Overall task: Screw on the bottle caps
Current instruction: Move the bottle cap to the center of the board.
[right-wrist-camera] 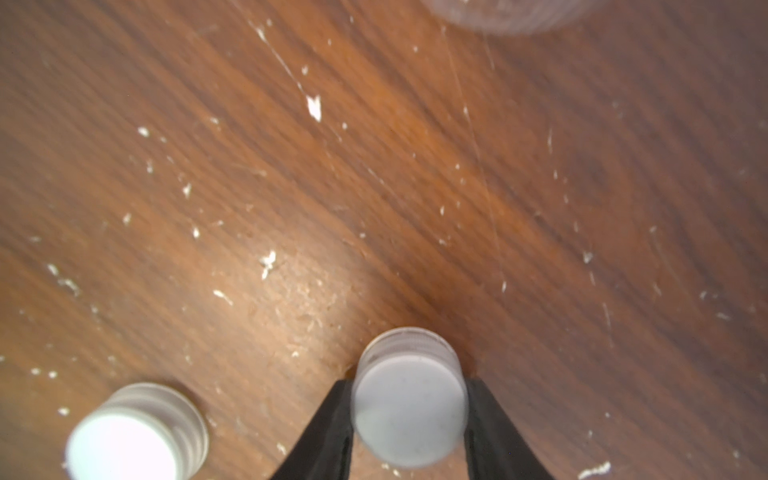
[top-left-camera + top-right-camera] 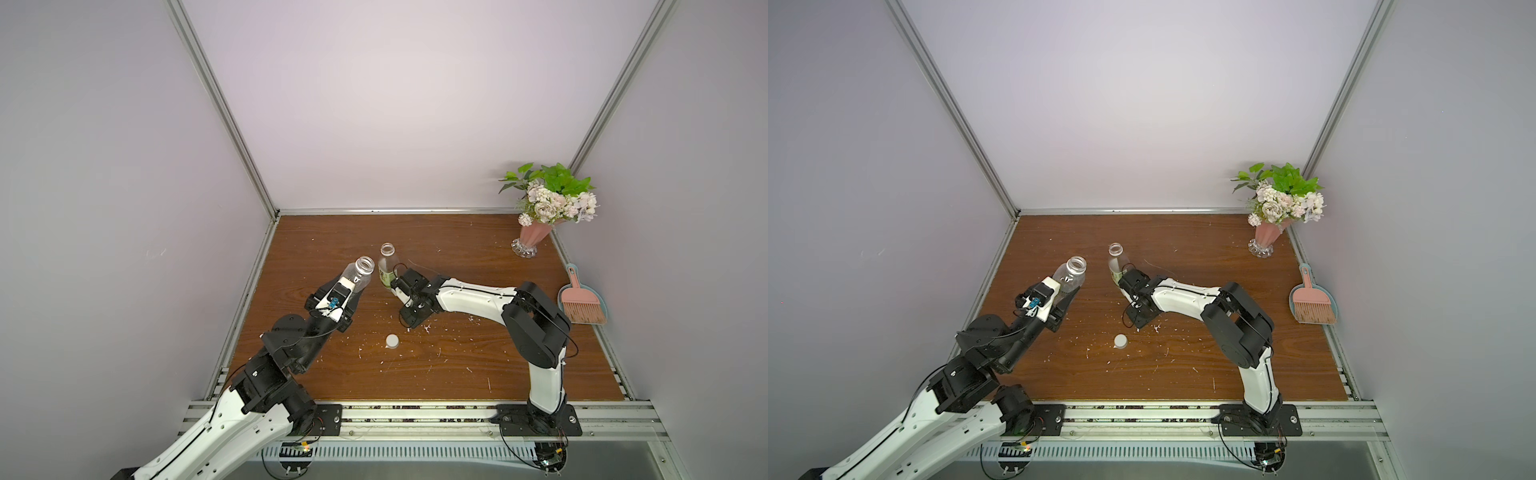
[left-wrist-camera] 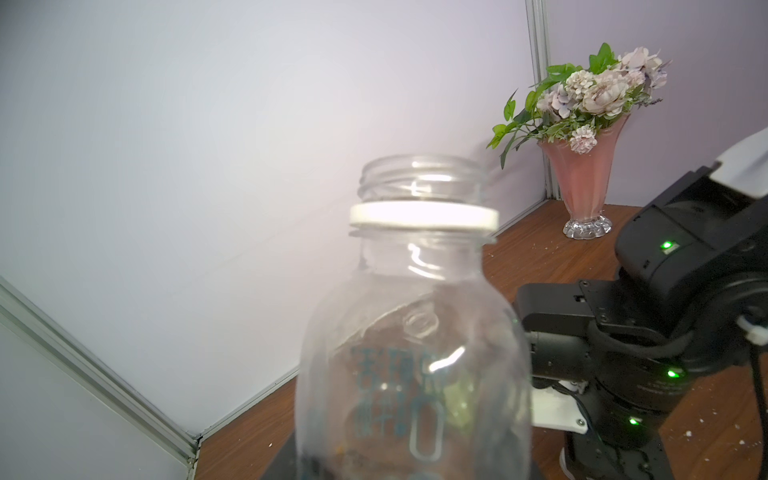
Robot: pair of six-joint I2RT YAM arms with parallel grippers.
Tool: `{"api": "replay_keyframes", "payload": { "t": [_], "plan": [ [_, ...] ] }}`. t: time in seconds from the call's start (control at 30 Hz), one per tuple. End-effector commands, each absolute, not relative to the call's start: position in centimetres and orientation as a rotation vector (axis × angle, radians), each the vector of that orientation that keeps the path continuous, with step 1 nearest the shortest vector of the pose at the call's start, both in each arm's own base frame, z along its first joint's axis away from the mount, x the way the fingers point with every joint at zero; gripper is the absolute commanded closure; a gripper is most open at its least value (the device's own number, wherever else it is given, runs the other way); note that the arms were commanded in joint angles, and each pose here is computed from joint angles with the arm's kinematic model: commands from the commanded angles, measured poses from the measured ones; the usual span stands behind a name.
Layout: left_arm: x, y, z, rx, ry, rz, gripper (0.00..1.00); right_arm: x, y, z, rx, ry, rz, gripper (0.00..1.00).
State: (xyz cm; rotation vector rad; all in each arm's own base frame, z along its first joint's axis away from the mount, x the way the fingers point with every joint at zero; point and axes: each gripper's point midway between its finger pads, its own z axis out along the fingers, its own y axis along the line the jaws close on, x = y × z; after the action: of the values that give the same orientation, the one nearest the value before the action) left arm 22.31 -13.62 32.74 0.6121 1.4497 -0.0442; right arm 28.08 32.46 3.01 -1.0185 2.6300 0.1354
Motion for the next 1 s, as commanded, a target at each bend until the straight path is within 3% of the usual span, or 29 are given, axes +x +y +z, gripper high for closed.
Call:
{"api": "replay_keyframes", "payload": {
  "t": [0.0, 0.53, 0.97],
  "plan": [
    [22.5, -13.2, 33.0, 0.584, 1.451, -0.038, 0.99, 27.0, 31.6, 3.8, -1.008, 2.650, 0.137, 0.59],
    [22.7, -13.5, 32.9, 0.592, 1.454, -0.043, 0.99, 25.1, 27.0, 3.6, -0.902, 2.697, 0.044, 0.61],
    [23.2, -15.0, 32.0, 0.635, 1.475, -0.079, 0.99, 25.9, 20.0, 3.0, -0.609, 2.802, -0.008, 0.53]
  ]
}}
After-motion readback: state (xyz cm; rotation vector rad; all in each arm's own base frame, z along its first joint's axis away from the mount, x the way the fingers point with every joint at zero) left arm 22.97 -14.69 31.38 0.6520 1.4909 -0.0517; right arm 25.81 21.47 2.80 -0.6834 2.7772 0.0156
